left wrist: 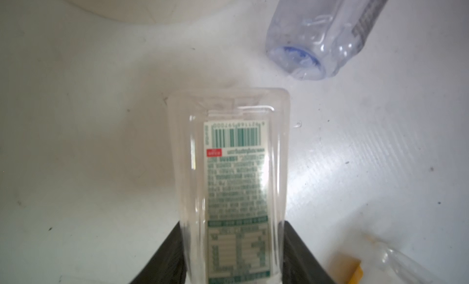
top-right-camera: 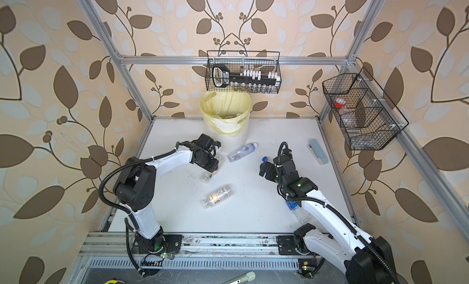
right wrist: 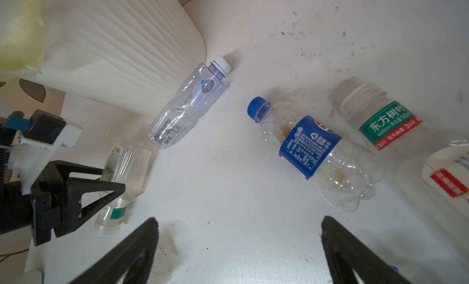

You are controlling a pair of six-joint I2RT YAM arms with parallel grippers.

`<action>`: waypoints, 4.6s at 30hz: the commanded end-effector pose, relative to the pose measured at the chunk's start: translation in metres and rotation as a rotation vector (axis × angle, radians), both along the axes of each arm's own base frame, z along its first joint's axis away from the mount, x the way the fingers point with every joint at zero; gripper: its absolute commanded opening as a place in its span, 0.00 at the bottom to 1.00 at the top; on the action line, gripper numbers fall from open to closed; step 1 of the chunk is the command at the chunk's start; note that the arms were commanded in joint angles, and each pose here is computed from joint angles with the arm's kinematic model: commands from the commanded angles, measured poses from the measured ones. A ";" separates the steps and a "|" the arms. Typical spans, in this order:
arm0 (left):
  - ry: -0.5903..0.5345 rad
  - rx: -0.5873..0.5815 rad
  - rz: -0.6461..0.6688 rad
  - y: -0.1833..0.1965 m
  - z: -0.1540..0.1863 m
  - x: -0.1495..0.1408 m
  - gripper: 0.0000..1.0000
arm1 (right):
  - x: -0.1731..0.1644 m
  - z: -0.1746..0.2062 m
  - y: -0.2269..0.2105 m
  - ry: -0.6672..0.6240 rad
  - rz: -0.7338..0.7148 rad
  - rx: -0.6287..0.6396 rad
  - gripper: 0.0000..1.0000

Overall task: Throw the plastic bottles in the bin
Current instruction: Pick up the plastic bottle from the center of the table, then throw the plastic bottle into the trash bin.

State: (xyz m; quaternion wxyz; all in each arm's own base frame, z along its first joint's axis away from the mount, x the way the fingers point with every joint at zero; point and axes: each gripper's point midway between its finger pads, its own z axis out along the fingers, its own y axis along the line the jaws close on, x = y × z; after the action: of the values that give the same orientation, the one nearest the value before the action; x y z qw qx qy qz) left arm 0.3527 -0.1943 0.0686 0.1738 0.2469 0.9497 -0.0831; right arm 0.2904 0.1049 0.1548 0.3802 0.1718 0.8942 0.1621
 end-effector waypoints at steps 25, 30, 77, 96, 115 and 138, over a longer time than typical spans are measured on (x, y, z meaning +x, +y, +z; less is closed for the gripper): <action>-0.154 -0.102 0.078 0.066 0.117 -0.029 0.52 | -0.012 -0.003 -0.011 -0.006 -0.093 -0.004 1.00; -0.121 -0.106 0.097 0.077 0.122 -0.036 0.51 | -0.011 -0.006 0.000 0.012 -0.064 -0.003 1.00; -0.599 -0.502 0.367 0.107 0.331 0.023 0.56 | -0.006 0.000 0.023 -0.011 -0.026 0.042 1.00; -0.839 -0.697 0.325 0.030 0.459 0.129 0.99 | -0.009 0.011 0.020 -0.026 -0.038 0.053 1.00; -0.817 -0.364 0.283 0.083 0.381 0.030 0.99 | -0.010 0.008 0.031 -0.003 -0.028 0.084 1.00; -0.443 -0.300 -0.013 0.060 0.232 -0.050 0.99 | -0.018 -0.001 0.020 0.047 -0.020 -0.016 1.00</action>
State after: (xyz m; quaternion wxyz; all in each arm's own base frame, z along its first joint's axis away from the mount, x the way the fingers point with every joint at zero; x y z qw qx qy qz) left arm 0.3164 -0.1318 0.3035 0.4170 0.2087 0.8709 -0.1554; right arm 0.2739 0.1266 0.1489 0.3640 0.1923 0.8967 0.1628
